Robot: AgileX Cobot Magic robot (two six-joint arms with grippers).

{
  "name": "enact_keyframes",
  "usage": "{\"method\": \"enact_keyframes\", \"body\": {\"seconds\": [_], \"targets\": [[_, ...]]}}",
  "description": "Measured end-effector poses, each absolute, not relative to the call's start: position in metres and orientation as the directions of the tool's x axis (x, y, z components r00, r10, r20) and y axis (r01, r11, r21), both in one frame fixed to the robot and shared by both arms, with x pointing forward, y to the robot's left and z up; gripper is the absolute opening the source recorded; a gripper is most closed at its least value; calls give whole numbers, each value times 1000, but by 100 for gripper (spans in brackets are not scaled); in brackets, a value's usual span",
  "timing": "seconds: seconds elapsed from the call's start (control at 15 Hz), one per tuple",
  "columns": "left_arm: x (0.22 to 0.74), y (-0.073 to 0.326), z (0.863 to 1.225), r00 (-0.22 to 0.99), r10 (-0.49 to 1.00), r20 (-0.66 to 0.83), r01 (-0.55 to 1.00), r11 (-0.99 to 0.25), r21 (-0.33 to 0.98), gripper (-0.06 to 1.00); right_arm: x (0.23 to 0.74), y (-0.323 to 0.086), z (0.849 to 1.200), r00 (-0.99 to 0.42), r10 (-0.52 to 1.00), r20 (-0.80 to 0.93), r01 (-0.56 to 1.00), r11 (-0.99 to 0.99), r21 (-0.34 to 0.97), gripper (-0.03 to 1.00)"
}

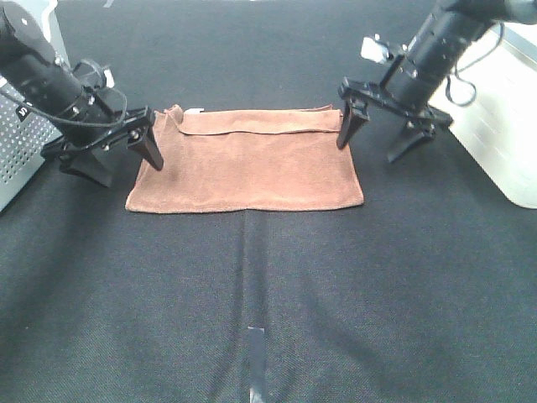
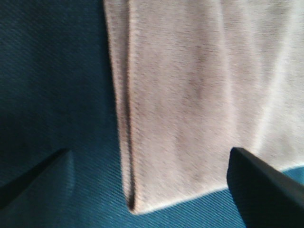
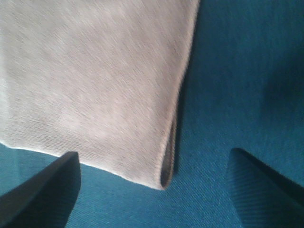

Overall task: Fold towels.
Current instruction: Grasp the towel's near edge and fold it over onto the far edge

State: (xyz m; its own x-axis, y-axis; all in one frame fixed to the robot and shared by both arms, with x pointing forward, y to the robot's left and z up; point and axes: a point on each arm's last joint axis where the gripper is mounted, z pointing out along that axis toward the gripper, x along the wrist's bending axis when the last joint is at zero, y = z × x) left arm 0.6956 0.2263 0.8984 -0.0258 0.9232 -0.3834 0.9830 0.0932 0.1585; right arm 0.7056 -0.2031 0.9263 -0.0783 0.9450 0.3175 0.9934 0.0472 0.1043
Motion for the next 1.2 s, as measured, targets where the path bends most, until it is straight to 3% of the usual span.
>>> {"method": "enact_keyframes", "body": {"seconds": [0.4,0.73,0.87,0.93,1.07,1.13,1.2], "targets": [[695,212,890,-1,927,-375,984,67,164,82,698,-205,905,-51,950,310,996,25,85,79],[696,203,877,-31,921,-387,984,96,148,78,699,-195,880,-43,909,414,998,23,52,76],[696,199,872,-69,900,-431,984,132,119,66,699,-194,874,-35,906,423,999,19,42,63],[696,197,870,-83,890,-449,984,143,103,56,699,-193,870,-24,901,434,999,11,32,50],[694,196,865,-87,889,-449,987,139,85,24,698,-193,864,-13,899,438,1000,6,17,17],[694,196,865,-87,889,-449,987,139,85,24,698,-193,864,-13,899,438,1000,6,17,17],[693,196,864,-86,889,-449,989,132,71,9,698,-193,863,-12,899,437,1000,6,15,4]]}}
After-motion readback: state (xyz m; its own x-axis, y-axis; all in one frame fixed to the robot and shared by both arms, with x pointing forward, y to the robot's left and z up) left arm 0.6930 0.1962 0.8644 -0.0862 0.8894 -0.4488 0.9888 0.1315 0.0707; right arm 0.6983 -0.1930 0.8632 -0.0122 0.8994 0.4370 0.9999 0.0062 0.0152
